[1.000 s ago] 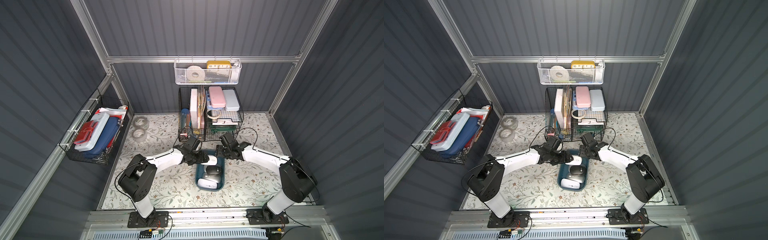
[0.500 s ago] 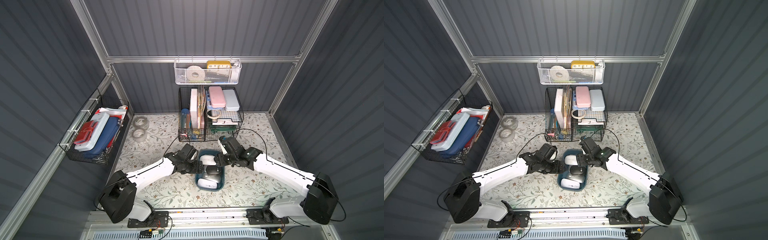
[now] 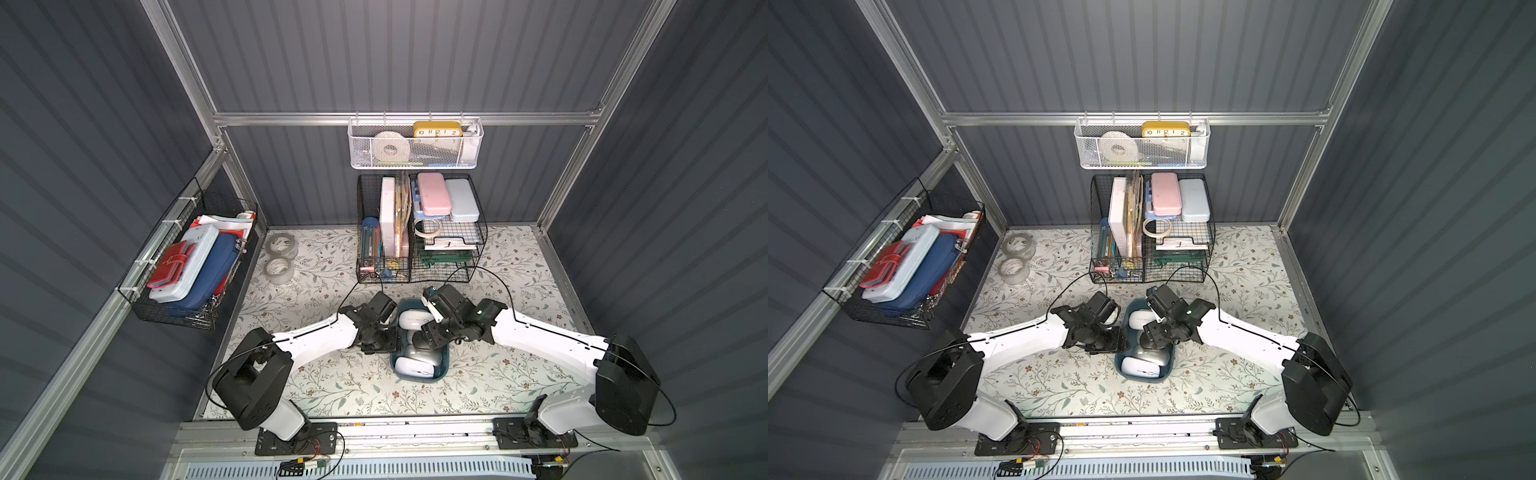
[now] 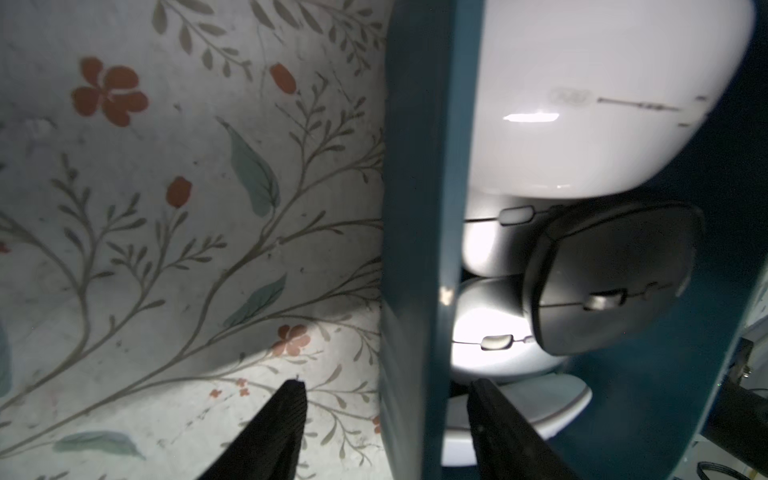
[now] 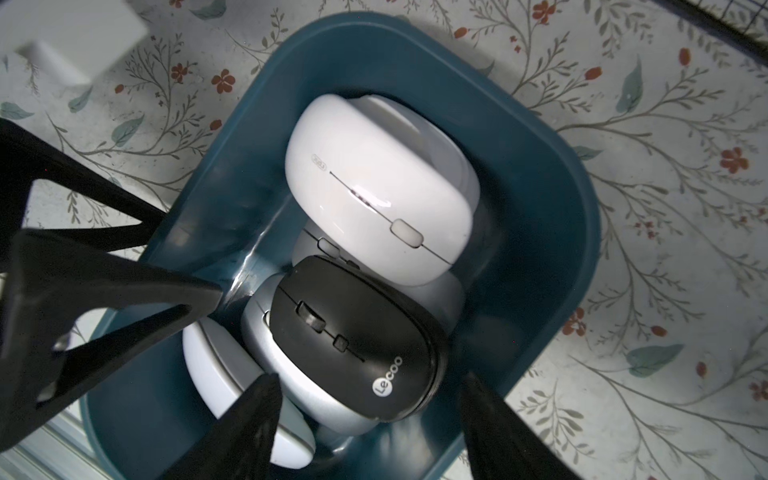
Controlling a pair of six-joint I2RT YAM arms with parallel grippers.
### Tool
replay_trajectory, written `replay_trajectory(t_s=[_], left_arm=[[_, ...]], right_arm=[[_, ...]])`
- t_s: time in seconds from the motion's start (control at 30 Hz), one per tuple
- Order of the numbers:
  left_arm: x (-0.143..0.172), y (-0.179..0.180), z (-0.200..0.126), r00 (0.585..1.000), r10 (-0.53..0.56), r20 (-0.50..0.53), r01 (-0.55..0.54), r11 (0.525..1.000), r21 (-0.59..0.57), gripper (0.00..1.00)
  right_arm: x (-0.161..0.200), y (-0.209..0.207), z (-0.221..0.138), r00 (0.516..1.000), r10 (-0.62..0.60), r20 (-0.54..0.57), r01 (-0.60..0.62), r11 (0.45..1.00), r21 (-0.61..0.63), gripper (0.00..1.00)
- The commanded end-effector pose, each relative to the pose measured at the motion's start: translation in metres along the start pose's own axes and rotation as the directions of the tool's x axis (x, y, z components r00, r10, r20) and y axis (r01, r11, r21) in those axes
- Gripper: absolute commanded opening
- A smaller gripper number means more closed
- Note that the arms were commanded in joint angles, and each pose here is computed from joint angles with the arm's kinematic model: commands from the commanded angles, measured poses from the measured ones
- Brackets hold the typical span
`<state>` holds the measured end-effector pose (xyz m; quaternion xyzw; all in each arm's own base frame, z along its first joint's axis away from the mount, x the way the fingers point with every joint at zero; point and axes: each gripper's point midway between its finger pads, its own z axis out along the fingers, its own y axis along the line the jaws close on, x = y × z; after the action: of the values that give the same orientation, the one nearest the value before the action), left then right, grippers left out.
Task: Take out the mouse from the storage box
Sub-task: Move the storage box to the center of the board.
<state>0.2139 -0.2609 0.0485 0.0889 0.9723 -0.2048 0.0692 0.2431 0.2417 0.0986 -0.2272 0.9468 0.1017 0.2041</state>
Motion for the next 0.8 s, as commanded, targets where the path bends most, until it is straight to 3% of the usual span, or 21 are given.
replay_trajectory(t_s=[0.0,0.2,0.43,0.77], left_arm=[[-0.016,-0.003,-0.001,1.0,-0.003,0.029,0.003,1.0,0.002,0.6],[-0.039,-0.007,0.002,0.998,0.046,0.042,-0.045,0.999,-0.026,0.28],[-0.058,-0.007,0.008,0.989,0.145,0.033,-0.141,0.986,-0.092,0.02],[-0.102,-0.018,0.026,0.956,0.285,0.069,-0.281,0.958,-0.055,0.0]], right_arm=[[0.002,-0.006,0.004,1.0,-0.005,0.002,0.005,0.999,0.037,0.73],[0.001,-0.013,0.007,1.0,0.014,0.013,-0.015,0.997,0.079,0.73],[0.003,-0.017,0.01,1.0,0.013,0.008,-0.013,0.995,0.099,0.73],[0.013,-0.011,0.018,1.0,-0.007,-0.014,0.008,0.998,0.06,0.73]])
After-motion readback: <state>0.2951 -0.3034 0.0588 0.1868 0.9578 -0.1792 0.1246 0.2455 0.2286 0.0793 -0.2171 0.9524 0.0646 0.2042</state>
